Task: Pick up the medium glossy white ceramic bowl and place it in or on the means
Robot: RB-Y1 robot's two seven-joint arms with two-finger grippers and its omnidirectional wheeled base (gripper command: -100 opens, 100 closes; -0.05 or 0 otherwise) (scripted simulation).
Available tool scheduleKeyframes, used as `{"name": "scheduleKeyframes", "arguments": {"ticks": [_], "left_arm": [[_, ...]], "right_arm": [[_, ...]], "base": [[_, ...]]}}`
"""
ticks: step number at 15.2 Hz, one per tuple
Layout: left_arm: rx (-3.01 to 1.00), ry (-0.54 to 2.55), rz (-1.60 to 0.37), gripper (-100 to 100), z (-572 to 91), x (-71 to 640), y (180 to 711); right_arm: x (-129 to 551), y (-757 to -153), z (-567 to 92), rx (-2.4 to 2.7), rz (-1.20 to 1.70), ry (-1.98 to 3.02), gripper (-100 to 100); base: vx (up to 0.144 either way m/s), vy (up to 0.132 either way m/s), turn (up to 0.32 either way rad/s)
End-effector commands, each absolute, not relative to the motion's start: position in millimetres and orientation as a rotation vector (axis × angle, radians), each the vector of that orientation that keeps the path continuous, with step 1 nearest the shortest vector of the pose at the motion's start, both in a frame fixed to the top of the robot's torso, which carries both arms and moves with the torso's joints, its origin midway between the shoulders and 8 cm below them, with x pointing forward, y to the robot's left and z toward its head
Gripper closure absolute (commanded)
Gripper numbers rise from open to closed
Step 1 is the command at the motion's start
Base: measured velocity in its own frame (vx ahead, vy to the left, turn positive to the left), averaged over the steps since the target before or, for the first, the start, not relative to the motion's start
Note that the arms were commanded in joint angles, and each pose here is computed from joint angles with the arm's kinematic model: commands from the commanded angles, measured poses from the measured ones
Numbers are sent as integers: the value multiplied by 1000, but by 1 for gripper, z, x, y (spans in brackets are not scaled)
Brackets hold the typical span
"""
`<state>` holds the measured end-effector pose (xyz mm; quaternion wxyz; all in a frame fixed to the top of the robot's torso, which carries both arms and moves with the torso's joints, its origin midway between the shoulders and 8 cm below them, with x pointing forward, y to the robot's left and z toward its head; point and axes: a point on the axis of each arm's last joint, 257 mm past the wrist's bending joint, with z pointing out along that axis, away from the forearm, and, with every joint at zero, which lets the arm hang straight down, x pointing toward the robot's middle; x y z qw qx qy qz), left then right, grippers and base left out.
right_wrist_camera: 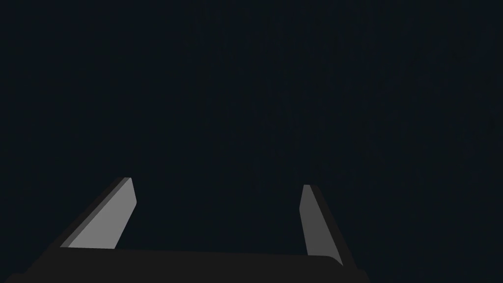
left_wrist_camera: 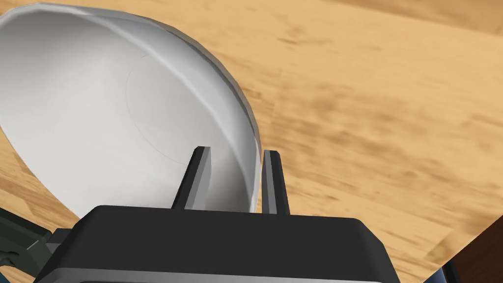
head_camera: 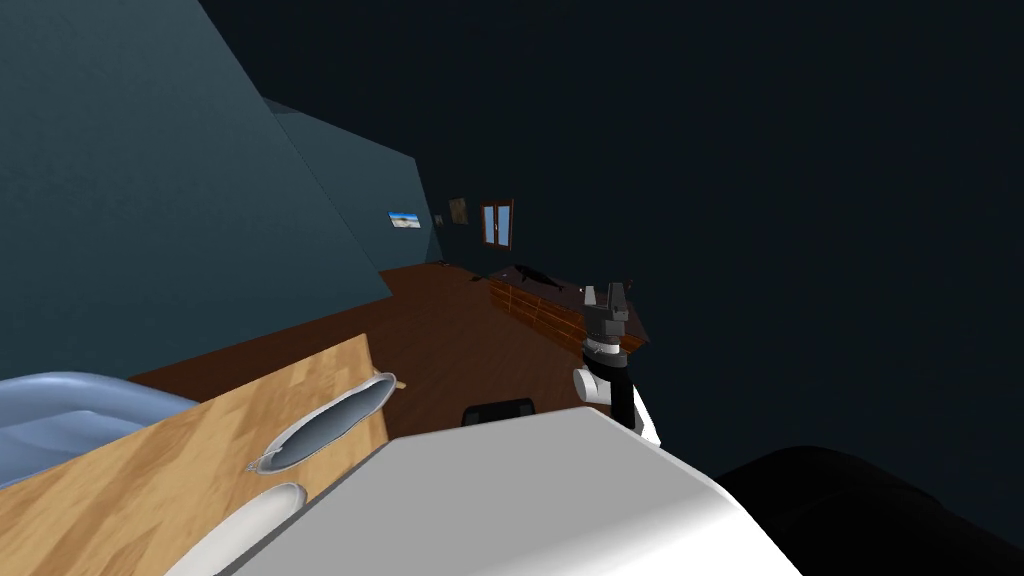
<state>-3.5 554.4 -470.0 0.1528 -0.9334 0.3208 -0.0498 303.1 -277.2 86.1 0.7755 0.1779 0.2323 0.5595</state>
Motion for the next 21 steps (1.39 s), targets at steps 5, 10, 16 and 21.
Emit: {"name": "scheduleKeyframes", "arguments": {"ticks": [5, 10, 16, 21], "left_arm": [[-2681, 923, -139, 100, -459, -9, 555], [-2756, 872, -93, 100, -453, -41, 546], [-2845, 804, -36, 100, -436, -78, 535], [-2915, 746, 11, 100, -422, -105, 524]], "right_arm": [[303, -277, 86, 385, 1211, 503, 0], [303, -277, 86, 385, 1211, 503, 0], [303, -277, 86, 385, 1211, 503, 0], [303, -277, 86, 385, 1211, 503, 0]], "base": [[3, -8, 5], [91, -71, 27], [140, -84, 33], [133, -87, 44]]}}
